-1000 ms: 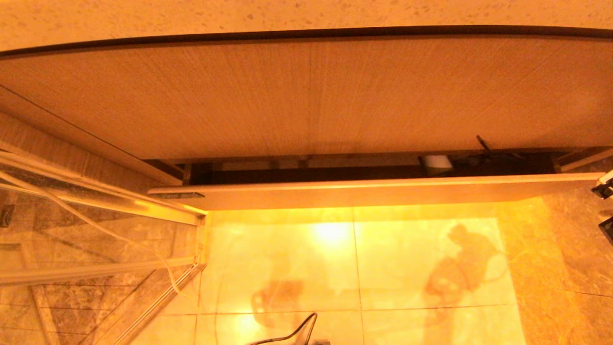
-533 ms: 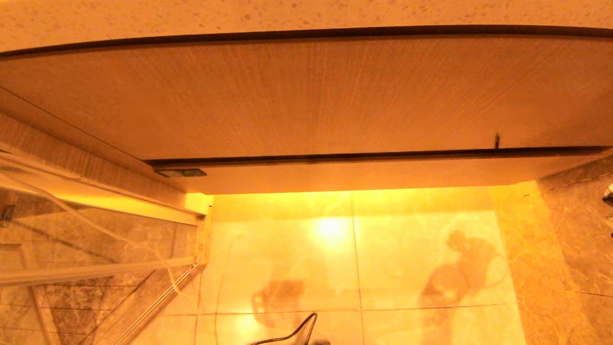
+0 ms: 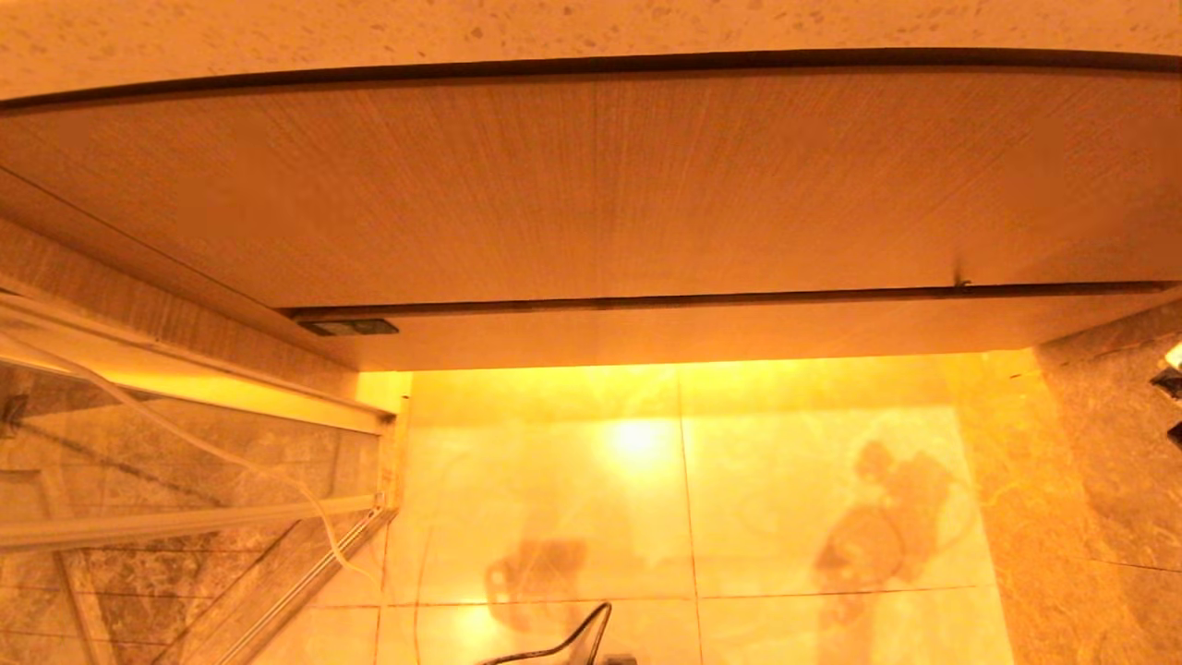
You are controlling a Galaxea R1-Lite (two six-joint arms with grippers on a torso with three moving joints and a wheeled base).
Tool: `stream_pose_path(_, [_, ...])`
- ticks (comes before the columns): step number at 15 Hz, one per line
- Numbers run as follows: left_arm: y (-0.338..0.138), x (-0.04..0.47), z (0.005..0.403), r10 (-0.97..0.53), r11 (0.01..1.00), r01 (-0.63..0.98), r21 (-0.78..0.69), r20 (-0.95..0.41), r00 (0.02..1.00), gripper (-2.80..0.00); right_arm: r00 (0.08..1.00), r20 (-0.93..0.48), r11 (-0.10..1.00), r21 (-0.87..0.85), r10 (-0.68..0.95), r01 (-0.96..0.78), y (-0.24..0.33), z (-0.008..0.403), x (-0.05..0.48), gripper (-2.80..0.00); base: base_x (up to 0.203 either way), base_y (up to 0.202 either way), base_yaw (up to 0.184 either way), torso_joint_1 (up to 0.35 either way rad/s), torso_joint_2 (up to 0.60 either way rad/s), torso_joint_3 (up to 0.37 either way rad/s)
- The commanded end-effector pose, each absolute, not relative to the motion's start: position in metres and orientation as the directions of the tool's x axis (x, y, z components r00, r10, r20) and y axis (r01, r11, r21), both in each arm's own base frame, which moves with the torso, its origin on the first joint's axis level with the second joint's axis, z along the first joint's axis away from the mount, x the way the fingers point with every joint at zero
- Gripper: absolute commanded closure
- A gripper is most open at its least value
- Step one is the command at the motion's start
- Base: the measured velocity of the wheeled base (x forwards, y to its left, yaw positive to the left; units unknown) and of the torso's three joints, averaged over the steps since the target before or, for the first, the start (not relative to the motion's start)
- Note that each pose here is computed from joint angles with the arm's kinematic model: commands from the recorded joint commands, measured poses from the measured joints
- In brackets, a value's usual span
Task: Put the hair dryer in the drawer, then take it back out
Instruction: Close the drawer, then pull open the drawer
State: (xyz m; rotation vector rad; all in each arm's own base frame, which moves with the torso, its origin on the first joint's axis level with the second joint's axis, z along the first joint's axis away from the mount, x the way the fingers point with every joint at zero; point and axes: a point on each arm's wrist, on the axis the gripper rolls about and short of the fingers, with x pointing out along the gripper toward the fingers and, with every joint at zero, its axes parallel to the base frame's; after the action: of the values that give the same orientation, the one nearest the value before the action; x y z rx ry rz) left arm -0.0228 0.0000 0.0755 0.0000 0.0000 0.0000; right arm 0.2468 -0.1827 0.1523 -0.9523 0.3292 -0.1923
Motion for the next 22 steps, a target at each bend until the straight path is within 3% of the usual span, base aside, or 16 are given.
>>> stream_pose_path(1, [0.0, -0.023, 0.075, 0.0, 1.0, 0.0, 0.0, 0.0, 1.0, -2.8, 0.933, -0.203, 0.569, -0.822, -0.297, 0.002, -0.187, 0.14, 0.254, 0.0, 0.0, 0.0, 0.0, 0.0, 0.0, 0.0])
stream_pose_path(11, [0.0, -0.023, 0.075, 0.0, 1.0, 0.0, 0.002, 0.0, 1.0, -2.8, 0.954, -0.098, 0.487, -0.872, -0.282, 0.054, -0.197, 0.12, 0.29, 0.0, 0.0, 0.0, 0.0, 0.0, 0.0, 0.0])
stream_pose_path(18, [0.0, -0.023, 0.075, 0.0, 1.0, 0.0, 0.0, 0.0, 1.0, -2.8, 0.896, -0.274, 0.561, -0.827, -0.351, -0.033, -0.159, 0.158, 0.245, 0.0, 0.0, 0.0, 0.0, 0.0, 0.0, 0.0])
stream_pose_path(22, [0.0, -0.023, 0.075, 0.0, 1.0, 0.0, 0.0, 0.0, 1.0, -2.8, 0.874, -0.29, 0.584, -0.812, -0.39, -0.008, -0.126, 0.183, 0.208, 0.0, 0.0, 0.0, 0.0, 0.0, 0.0, 0.0])
